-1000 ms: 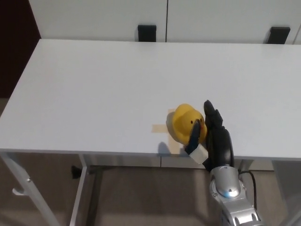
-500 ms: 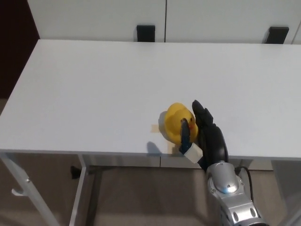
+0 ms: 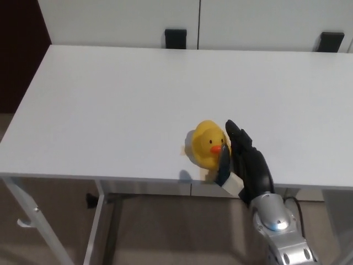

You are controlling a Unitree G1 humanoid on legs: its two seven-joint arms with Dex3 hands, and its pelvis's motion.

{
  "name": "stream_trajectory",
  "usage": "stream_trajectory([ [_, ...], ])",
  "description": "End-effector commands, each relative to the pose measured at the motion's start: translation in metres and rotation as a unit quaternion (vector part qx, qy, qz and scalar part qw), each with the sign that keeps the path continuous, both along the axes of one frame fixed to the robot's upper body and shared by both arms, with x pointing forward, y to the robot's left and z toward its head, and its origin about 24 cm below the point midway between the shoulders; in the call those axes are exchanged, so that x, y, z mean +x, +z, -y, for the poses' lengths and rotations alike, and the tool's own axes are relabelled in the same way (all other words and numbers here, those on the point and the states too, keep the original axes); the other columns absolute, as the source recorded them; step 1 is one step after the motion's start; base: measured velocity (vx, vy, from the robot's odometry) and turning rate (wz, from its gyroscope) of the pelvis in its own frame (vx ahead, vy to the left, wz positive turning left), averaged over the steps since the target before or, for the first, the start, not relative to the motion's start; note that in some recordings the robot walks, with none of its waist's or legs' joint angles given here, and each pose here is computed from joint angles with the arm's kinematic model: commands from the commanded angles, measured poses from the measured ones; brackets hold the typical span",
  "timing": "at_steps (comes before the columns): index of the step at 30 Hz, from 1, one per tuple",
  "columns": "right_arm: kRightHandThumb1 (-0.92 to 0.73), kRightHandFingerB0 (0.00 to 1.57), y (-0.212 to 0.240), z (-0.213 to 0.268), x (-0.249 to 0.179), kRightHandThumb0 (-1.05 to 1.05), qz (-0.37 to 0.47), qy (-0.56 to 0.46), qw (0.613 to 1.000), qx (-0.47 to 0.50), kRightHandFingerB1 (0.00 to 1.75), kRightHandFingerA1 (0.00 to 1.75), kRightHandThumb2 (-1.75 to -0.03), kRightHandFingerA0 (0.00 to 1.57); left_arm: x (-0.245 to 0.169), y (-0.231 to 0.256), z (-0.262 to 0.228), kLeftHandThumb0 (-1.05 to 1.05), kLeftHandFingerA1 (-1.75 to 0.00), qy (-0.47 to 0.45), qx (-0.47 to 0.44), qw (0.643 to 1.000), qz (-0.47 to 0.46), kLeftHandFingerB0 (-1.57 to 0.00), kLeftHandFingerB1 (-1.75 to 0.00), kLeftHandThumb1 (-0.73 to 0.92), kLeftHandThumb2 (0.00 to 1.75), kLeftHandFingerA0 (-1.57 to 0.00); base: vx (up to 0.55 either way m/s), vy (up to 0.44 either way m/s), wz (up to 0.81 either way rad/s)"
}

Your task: The robot uses its right hand to push the yellow duck toy to the center of the white desk.

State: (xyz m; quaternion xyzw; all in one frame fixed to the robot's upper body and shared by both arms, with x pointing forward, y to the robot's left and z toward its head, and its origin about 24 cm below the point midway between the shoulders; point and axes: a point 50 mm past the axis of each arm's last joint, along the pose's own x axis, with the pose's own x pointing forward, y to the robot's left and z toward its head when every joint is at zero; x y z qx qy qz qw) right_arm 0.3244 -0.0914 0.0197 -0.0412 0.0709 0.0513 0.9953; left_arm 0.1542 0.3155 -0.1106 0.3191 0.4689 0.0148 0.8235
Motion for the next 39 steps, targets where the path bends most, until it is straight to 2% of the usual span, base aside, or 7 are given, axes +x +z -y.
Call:
stream_trajectory([
  [1,-0.92,0.0,0.005,0.077,-0.007,-0.89,0.062,-0.155,0.977,-0.134,0.0,0.0,-0.86,0.0,-0.008,-0.001,-0.008,0.26,-0.89,0.018,0.014,1.0,-0.021,-1.5,-0.85,-0.44,1.37,-1.49,0.0,0.0,0.0],
  [5,-0.78,0.0,0.021,0.109,-0.012,-0.92,0.105,-0.217,0.95,-0.198,0.0,0.0,-0.96,0.0,-0.009,-0.001,-0.008,0.1,-1.21,0.014,0.019,0.999,-0.023,-1.34,-1.18,-0.19,0.86,-1.36,0.0,0.0,0.0],
  [6,-0.92,0.0,0.028,0.123,-0.015,-0.92,0.121,-0.238,0.938,-0.222,0.0,0.0,-0.73,0.0,-0.009,0.0,-0.009,0.31,-0.84,0.01,0.022,0.999,-0.023,-1.53,-0.8,-0.47,1.43,-1.51,0.0,0.0,0.0],
  [25,-0.89,0.0,0.102,0.253,-0.145,-1.05,0.21,-0.235,0.891,-0.327,0.23,0.34,-1.2,0.0,-0.018,0.0,-0.016,0.45,-0.9,0.017,0.022,0.999,-0.031,-1.48,-0.8,-0.46,1.5,-1.37,0.0,0.0,0.0],
  [28,-0.86,0.0,0.099,0.269,-0.16,-0.88,0.169,-0.247,0.899,-0.32,0.0,0.07,-0.88,0.0,-0.018,0.001,-0.017,0.41,-0.92,0.027,0.016,0.999,-0.026,-1.47,-0.86,-0.5,1.59,-1.42,0.0,0.0,0.0],
  [33,-0.72,0.03,0.052,0.351,-0.255,-0.26,0.025,-0.38,0.879,-0.288,0.52,0.68,-0.66,0.14,-0.018,0.003,-0.02,0.24,-0.93,0.019,0.027,0.999,-0.029,-1.49,-0.85,-0.48,1.56,-1.39,0.0,0.0,0.0],
  [39,-0.42,0.51,0.017,0.374,-0.301,0.14,-0.099,-0.456,0.839,-0.28,0.5,0.59,-1.29,0.74,-0.016,0.004,-0.021,0.17,-0.93,0.028,0.025,0.999,-0.022,-1.43,-0.9,-0.49,1.36,-1.41,0.0,0.0,0.0],
])
